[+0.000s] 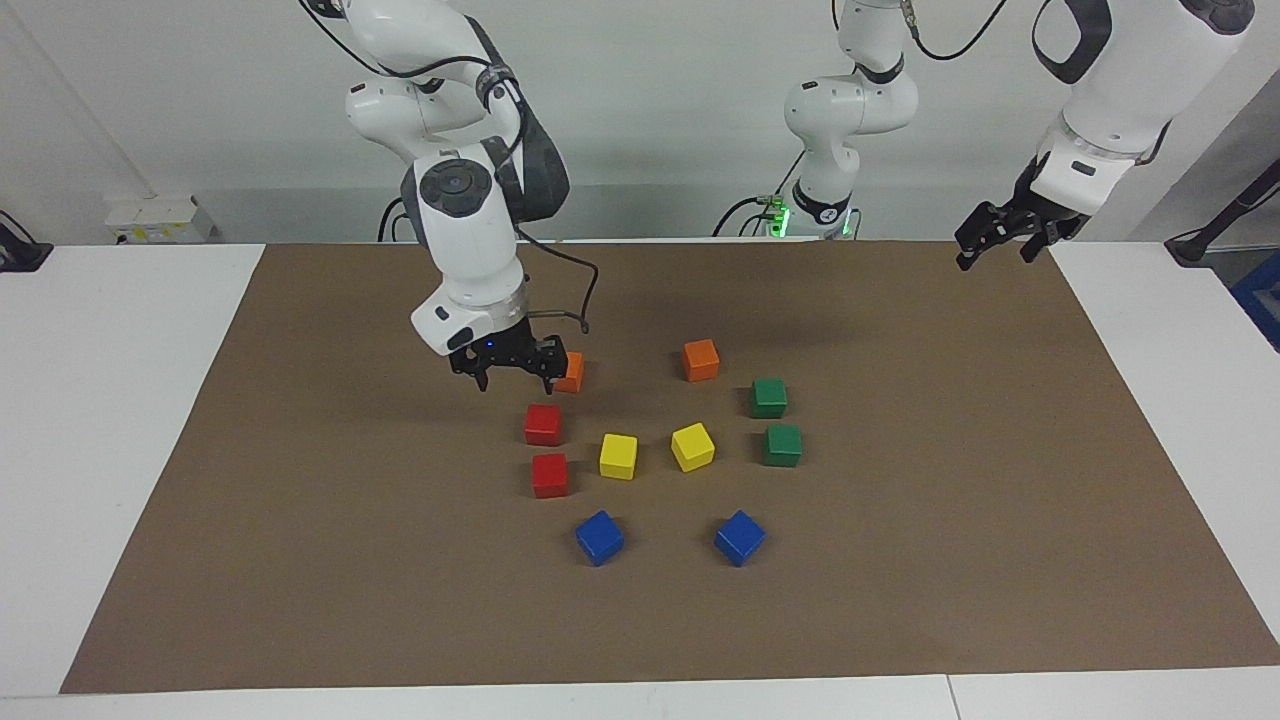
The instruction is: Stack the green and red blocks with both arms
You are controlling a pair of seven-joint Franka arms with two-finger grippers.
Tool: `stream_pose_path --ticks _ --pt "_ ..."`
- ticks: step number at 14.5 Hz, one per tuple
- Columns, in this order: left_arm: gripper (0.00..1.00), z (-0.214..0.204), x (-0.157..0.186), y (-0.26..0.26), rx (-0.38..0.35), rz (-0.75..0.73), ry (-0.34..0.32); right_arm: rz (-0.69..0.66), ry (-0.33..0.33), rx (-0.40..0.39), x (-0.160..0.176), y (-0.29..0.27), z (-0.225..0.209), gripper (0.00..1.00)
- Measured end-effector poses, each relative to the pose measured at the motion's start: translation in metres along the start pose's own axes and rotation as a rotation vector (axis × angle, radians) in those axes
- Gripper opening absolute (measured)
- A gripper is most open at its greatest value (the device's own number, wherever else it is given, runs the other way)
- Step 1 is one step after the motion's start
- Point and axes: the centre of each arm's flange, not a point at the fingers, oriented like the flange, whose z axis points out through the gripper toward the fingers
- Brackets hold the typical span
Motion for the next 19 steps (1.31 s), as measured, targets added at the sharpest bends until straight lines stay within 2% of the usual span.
stream_pose_path --ticks 4,6,15,19 --pt "1.00 0.000 0.000 0.000 0.000 0.001 -0.001 0.071 -0.009 -0.003 0.002 -0.005 0.022 0.98" --pt "1.00 0.000 0.000 0.000 0.000 0.001 -0.001 0.095 -0.018 -0.008 0.002 -0.005 0.029 1.00" --pt "1.00 0.005 0.000 0.003 0.001 0.009 -0.007 0.117 -0.030 -0.016 -0.006 0.002 0.067 0.99" --pt "1.00 0.048 -0.003 0.063 0.004 0.108 0.039 0.128 -0.029 -0.014 -0.005 0.000 0.086 1.00"
